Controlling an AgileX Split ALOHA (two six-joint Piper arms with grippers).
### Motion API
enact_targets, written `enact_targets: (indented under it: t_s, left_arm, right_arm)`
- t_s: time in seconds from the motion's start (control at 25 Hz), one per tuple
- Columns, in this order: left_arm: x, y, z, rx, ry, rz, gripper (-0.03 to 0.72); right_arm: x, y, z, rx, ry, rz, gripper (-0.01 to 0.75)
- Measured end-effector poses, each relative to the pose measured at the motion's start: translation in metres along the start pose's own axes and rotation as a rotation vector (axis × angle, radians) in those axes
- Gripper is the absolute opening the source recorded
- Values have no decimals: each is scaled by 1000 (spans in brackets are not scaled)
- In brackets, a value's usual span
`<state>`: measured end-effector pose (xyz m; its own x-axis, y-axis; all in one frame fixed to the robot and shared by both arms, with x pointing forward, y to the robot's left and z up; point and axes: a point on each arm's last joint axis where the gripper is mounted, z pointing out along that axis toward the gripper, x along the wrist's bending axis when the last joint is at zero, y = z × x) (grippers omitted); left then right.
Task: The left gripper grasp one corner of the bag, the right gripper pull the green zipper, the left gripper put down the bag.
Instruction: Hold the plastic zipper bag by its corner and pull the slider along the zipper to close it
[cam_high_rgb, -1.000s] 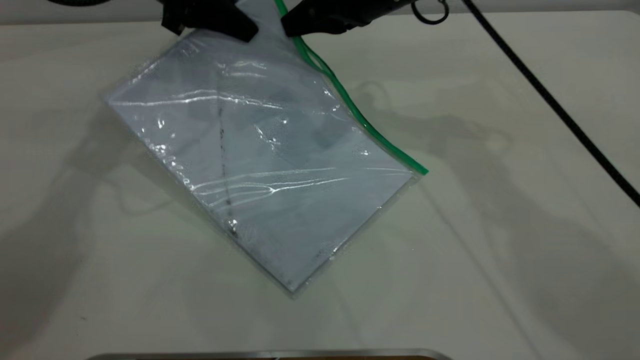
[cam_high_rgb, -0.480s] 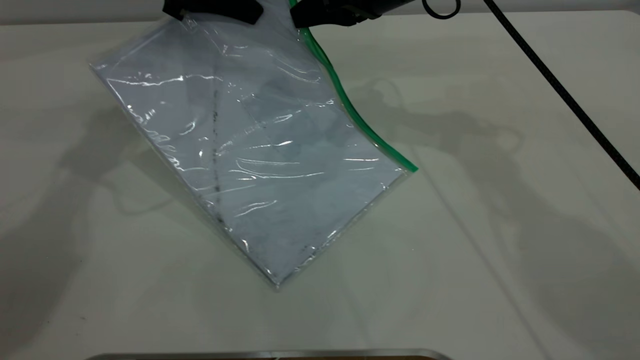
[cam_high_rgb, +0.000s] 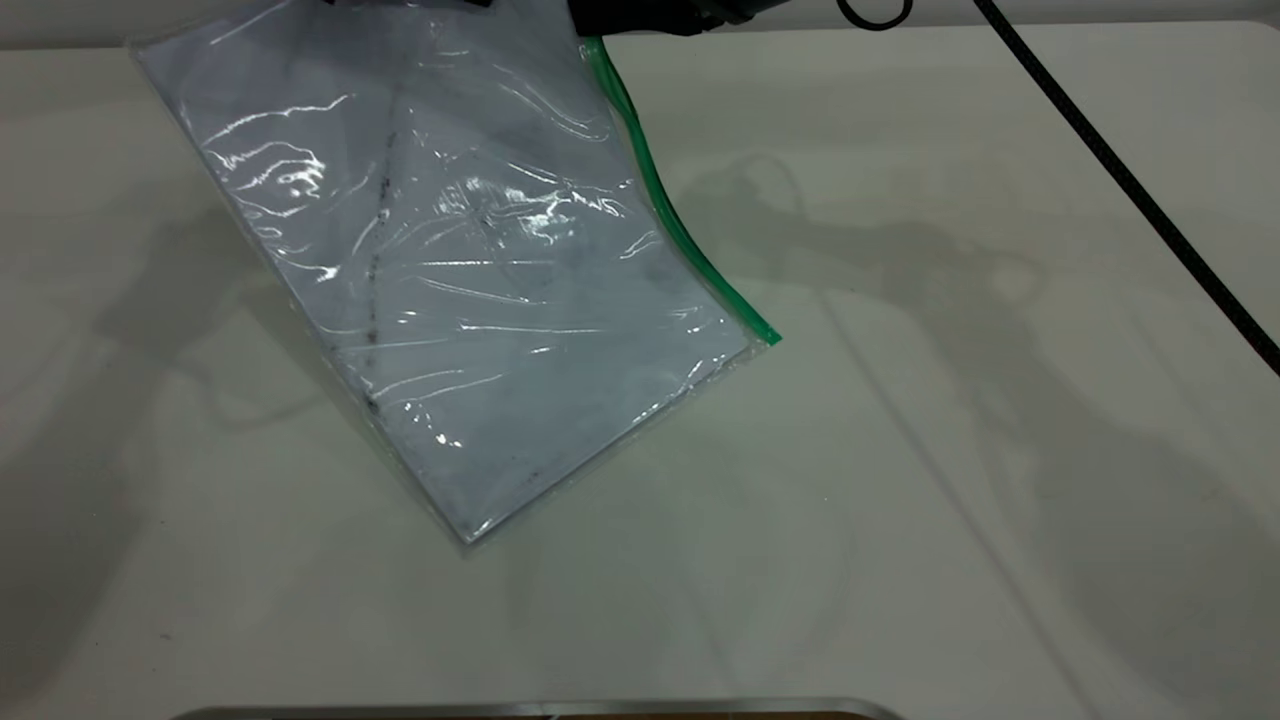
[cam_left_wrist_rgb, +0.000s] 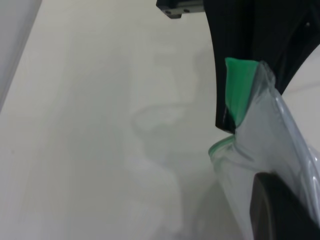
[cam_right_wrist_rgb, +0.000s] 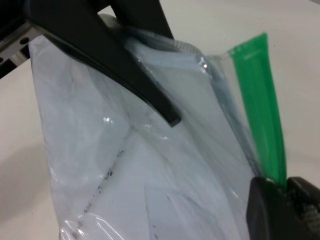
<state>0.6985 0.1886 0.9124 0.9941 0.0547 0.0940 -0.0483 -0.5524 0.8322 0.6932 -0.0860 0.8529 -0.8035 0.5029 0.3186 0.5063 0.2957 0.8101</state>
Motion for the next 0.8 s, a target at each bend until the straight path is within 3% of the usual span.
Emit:
enact_targets:
  t_s: [0.8]
  left_arm:
    - [3, 4, -3, -71, 38, 4, 57]
  right_arm:
    - [-3, -1, -2, 1, -20, 4, 61]
